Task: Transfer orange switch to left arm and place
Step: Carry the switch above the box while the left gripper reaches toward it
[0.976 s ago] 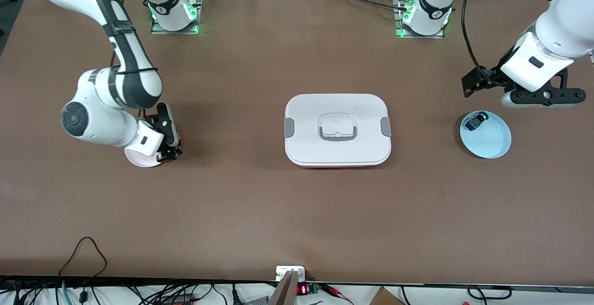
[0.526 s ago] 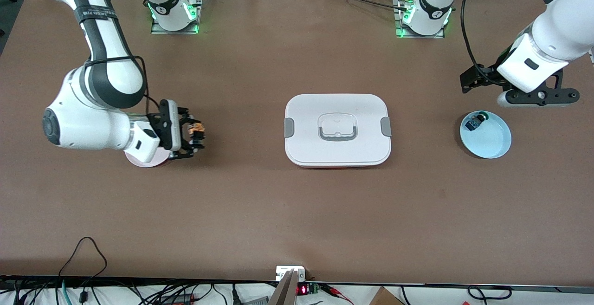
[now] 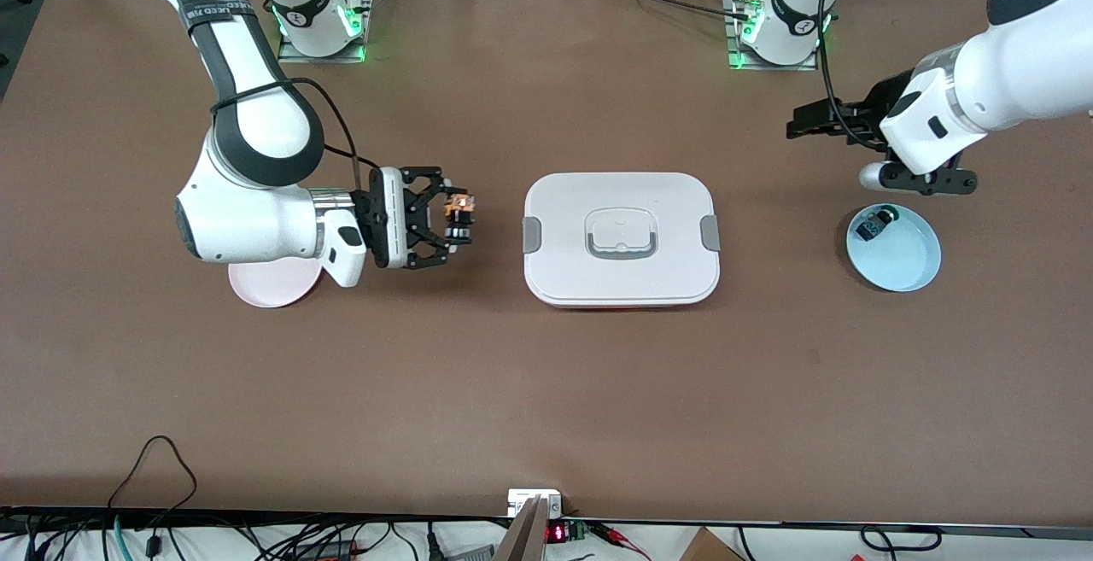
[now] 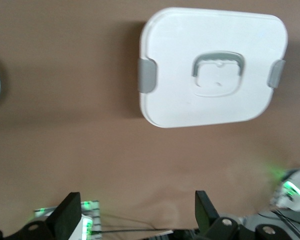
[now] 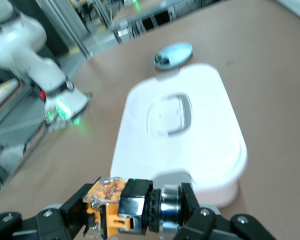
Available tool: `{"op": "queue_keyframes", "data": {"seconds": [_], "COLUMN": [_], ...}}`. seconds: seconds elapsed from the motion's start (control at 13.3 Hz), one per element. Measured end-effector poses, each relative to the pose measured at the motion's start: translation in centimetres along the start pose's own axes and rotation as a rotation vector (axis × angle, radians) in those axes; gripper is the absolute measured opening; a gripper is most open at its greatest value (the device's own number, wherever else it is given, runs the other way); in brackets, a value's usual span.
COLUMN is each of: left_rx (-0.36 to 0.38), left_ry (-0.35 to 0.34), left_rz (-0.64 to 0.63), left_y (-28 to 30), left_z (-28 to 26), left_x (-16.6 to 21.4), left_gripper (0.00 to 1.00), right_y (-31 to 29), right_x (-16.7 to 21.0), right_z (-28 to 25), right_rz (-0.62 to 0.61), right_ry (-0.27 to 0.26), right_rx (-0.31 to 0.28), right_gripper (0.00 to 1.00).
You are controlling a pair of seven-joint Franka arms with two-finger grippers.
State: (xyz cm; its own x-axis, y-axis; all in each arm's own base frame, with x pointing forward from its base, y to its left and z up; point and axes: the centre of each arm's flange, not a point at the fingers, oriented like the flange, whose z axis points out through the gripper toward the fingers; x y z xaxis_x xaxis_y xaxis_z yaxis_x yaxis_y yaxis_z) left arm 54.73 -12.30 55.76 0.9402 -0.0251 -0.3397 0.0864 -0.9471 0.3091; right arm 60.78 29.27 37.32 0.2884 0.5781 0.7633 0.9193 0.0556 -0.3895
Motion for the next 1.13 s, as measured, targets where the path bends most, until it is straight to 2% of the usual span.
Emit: {"op": "queue_keyframes", "data": {"seconds": [0.3, 0.45, 0.68, 0.83, 1.13], "left_rx": [-0.203, -0.326, -0.515, -0.669, -0.883], "left_ry": [-0.091, -0.138, -0.187, -0.217, -0.235], "left_rz": [-0.01, -0.017, 0.013, 0.014, -0.106], "left_y": [0.3, 0.6, 2.1, 3.1, 2.0], "left_z": [1.9, 2.8, 4.3, 4.7, 10.2], "left_x": [2.0, 3.3, 5.0, 5.8, 8.4], "left_gripper": [1.0, 1.0, 1.0, 1.0, 1.0], "right_y": [-0.3, -0.8, -2.2, -3.7, -5.7], "right_x": [2.6, 4.0, 6.2, 7.4, 8.5], "right_z": [3.6, 5.9, 9.9, 12.8, 16.0], "right_rz": [0.084, 0.124, 0.175, 0.21, 0.255], "right_ry": [0.242, 0.335, 0.42, 0.459, 0.493], "right_rx": [0.012, -0.003, -0.055, -0.08, -0.098], "right_gripper": [0.75, 0.75, 0.75, 0.75, 0.75]}}
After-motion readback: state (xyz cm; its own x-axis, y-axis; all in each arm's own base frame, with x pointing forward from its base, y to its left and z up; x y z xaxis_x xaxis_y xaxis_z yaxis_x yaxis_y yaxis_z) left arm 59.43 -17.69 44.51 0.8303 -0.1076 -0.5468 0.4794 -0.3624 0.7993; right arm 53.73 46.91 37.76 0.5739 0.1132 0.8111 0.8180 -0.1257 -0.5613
